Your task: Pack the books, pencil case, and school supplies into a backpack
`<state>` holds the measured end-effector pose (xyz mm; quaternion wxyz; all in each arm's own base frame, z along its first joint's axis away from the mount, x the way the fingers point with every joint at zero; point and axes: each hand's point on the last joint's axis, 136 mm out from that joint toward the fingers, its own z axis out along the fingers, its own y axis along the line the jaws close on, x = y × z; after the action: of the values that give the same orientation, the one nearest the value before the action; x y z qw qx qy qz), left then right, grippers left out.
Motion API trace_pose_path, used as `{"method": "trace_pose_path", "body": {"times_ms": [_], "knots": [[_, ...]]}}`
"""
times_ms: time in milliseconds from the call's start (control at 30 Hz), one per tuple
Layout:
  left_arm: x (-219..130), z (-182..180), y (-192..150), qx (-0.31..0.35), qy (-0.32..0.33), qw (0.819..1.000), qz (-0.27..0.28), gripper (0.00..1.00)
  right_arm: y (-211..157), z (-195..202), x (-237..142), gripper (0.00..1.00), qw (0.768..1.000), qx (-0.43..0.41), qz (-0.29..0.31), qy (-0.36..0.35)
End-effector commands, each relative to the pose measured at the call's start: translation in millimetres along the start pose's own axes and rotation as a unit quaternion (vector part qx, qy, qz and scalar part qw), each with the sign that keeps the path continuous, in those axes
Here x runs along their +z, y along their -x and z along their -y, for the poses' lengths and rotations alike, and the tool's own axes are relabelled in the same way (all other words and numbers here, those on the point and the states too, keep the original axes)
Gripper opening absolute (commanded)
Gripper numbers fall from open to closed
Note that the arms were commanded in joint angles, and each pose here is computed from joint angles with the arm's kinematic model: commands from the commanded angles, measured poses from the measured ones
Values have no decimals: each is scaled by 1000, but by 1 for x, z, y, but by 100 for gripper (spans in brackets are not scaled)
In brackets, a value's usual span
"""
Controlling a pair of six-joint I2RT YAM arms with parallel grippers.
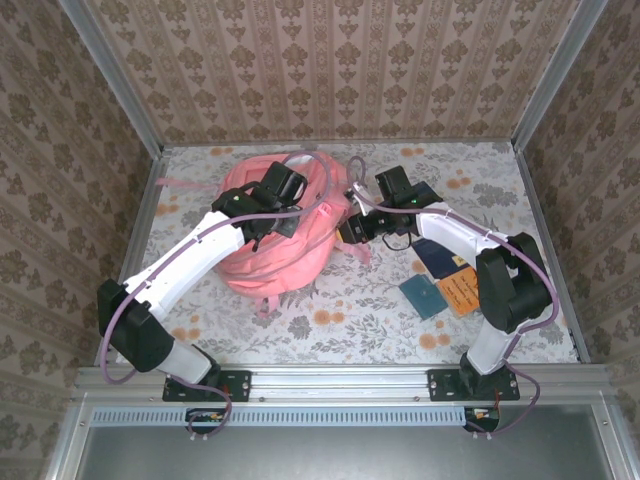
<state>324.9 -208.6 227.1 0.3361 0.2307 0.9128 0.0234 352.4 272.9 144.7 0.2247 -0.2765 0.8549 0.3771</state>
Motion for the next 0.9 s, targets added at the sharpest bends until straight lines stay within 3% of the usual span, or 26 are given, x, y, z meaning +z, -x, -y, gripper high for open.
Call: {"method": "trace_pose_path", "body": {"times_ms": [0, 333, 533, 733, 867], "knots": [[-23, -10, 32, -42, 1, 996, 74, 0, 4, -1, 3, 19, 1000, -14, -5, -5], [-18, -6, 40, -56, -5, 995, 82, 0, -11, -15, -3, 0, 999, -41, 1, -25], [-9, 12, 52, -108, -39, 989, 94, 0, -35, -57, 11, 0, 996, -89, -3, 10], [6, 13, 59, -171, -22, 980, 100, 0, -33, -96, 8, 0, 991, -97, 52, 79], [12, 20, 62, -165, -34, 981, 94, 0, -29, -86, 3, 0, 992, -85, 76, 45]]}}
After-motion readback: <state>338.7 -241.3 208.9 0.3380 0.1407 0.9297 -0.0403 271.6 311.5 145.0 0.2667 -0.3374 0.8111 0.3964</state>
